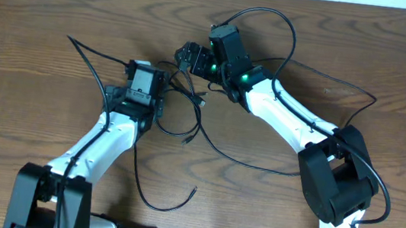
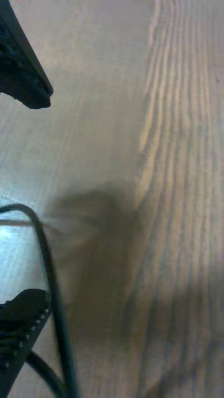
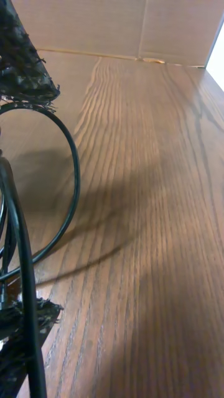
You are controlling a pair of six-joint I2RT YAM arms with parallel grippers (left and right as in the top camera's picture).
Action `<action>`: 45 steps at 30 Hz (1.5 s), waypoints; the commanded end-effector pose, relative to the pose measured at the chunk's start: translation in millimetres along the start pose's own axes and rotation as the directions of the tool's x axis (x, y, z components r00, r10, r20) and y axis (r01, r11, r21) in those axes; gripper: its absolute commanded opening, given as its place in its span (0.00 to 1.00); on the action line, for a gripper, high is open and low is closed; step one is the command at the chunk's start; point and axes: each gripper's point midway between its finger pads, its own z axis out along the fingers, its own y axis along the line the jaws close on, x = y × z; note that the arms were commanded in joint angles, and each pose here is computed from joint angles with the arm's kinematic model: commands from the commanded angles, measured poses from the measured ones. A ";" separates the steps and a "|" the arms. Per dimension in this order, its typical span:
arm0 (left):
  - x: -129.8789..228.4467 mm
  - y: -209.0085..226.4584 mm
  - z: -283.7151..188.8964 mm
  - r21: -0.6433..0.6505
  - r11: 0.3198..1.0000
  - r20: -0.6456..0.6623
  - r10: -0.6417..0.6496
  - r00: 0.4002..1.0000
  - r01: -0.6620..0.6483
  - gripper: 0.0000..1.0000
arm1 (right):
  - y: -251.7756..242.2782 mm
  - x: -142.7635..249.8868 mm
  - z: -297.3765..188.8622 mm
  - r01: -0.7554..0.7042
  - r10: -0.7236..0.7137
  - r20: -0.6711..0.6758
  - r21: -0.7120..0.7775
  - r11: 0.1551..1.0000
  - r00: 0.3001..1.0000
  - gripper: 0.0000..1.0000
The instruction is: Untangle cables
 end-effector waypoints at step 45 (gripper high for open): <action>-10.8 -4.9 12.4 -0.011 1.000 0.045 0.012 0.999 -0.012 0.58 | -17.5 13.0 27.4 -0.091 0.091 0.004 0.040 0.995 0.996 0.73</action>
